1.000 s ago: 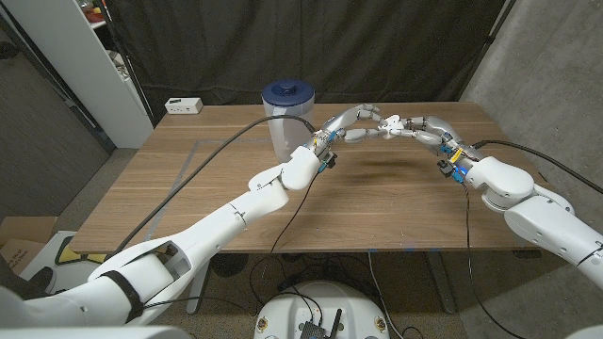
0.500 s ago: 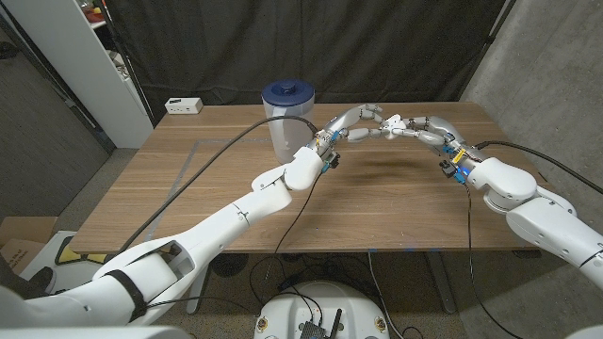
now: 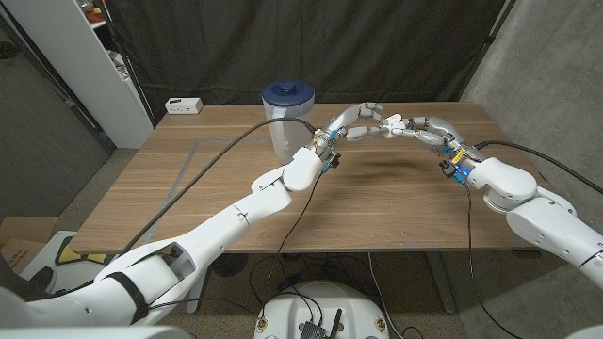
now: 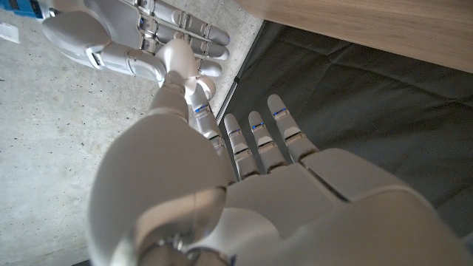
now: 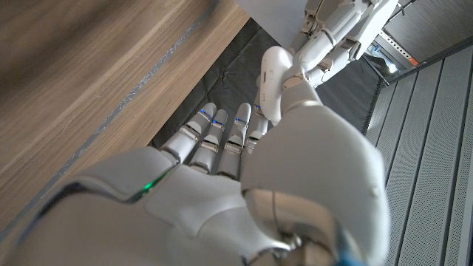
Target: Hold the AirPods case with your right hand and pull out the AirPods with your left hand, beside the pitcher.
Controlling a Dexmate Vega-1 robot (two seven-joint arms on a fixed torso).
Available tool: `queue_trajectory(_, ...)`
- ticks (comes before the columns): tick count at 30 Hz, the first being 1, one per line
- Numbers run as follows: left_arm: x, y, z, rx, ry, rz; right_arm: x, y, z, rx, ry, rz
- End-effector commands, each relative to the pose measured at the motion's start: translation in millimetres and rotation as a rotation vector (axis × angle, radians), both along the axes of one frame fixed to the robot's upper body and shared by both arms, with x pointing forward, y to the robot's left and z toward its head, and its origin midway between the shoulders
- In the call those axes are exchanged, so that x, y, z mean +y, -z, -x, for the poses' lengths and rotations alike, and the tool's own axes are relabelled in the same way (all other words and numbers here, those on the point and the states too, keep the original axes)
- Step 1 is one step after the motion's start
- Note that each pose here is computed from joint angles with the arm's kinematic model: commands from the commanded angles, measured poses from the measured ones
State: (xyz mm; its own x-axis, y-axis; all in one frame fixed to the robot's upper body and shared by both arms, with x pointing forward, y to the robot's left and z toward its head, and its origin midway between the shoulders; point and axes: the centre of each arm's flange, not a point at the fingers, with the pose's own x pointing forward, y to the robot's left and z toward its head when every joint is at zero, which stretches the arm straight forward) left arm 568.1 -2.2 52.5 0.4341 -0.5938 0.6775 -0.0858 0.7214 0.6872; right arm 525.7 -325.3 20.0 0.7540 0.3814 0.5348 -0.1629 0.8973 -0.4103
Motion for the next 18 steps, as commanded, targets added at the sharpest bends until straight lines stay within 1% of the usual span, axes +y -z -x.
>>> queue_trajectory(1, 3.7, -4.2, 1.4, 0.004, 0.035, 0.027, 0.7, 2.3, -2.3, 0.017, 0.023, 0.010)
queue_trajectory(12, 1.6, -4.6, 1.2, 0.015, 0.059, 0.029, 3.2, 3.5, -3.9, 0.016, 0.039, 0.023)
queue_trajectory(18, 1.3, -4.2, 0.2, 0.053, 0.083, 0.033, 2.0, 4.5, -5.7, 0.022, 0.060, 0.020)
